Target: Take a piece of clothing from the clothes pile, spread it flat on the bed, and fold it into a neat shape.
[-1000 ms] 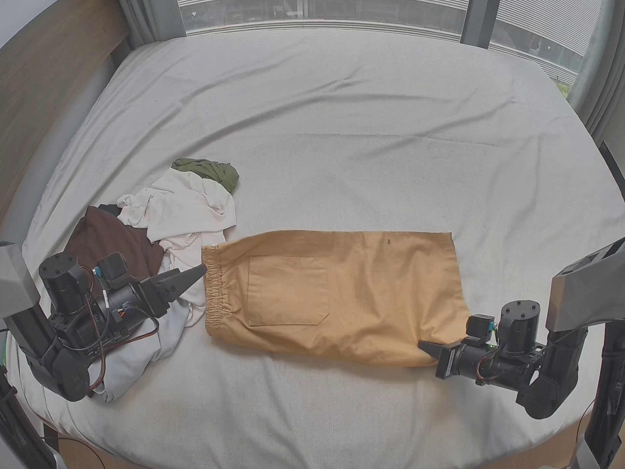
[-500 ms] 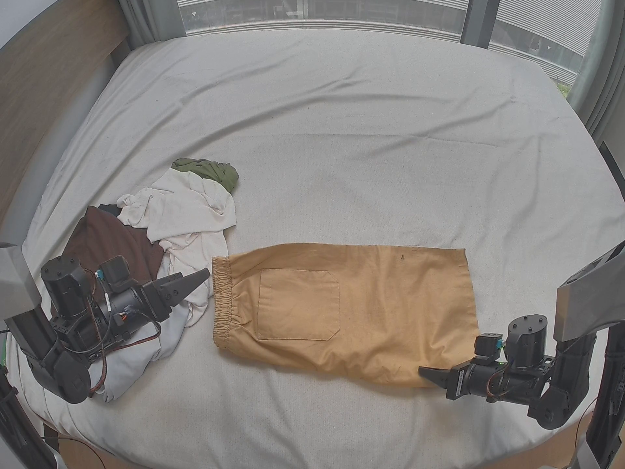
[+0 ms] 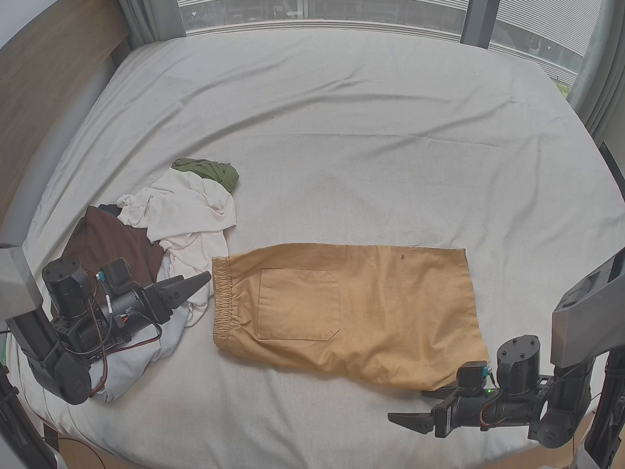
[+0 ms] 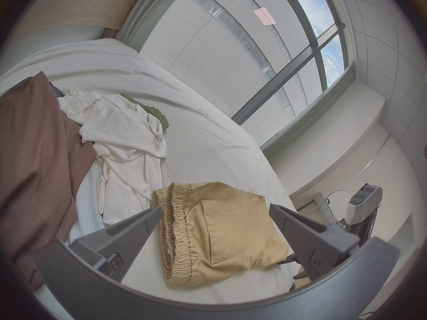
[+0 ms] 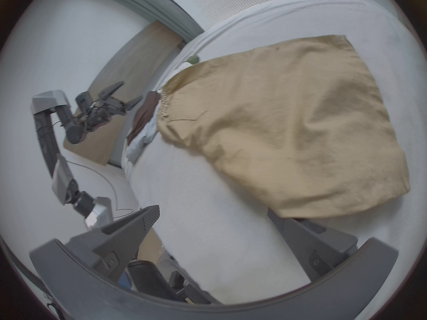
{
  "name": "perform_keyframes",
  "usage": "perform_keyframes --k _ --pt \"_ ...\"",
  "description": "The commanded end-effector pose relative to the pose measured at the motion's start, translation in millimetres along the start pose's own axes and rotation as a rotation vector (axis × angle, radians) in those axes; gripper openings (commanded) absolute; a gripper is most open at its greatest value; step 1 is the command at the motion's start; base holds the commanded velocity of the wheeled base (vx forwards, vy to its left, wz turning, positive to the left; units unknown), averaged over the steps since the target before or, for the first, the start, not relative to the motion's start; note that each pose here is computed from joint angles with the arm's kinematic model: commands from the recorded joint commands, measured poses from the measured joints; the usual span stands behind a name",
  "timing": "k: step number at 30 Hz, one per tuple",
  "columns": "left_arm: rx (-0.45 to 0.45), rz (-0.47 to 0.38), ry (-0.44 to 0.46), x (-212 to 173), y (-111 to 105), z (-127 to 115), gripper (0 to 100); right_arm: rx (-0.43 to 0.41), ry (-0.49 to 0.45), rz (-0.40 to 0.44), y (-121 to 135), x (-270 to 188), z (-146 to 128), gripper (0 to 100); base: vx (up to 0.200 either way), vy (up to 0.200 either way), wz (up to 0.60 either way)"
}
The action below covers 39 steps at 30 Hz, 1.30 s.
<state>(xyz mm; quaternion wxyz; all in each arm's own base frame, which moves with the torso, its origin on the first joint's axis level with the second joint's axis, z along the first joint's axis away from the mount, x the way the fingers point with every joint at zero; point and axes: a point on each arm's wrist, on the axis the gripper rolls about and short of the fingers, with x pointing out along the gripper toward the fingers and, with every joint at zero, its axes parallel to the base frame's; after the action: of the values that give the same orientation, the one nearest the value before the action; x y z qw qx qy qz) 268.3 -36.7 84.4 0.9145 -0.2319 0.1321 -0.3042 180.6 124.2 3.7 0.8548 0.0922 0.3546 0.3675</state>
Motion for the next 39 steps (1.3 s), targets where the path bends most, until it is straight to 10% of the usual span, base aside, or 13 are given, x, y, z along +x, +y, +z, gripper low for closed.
perform_keyframes --k 1,11,20,39 --pt "-0.026 0.019 0.040 1.5 6.6 -10.8 100 -0.035 -0.092 0.082 18.6 -10.0 16.9 100 0.000 0.000 0.00" --pt "-0.068 0.033 0.126 11.7 16.2 -34.1 100 -0.015 -0.283 0.200 30.9 -8.9 62.1 100 0.000 0.000 0.00" --pt "-0.108 0.051 0.212 23.7 25.9 -60.0 100 0.011 -0.372 0.122 1.3 -16.5 81.0 100 0.000 0.000 0.00" --pt "-0.148 0.105 0.289 45.3 41.2 -94.4 100 0.015 -0.394 0.107 -5.3 -16.7 86.4 100 0.000 0.000 0.00"
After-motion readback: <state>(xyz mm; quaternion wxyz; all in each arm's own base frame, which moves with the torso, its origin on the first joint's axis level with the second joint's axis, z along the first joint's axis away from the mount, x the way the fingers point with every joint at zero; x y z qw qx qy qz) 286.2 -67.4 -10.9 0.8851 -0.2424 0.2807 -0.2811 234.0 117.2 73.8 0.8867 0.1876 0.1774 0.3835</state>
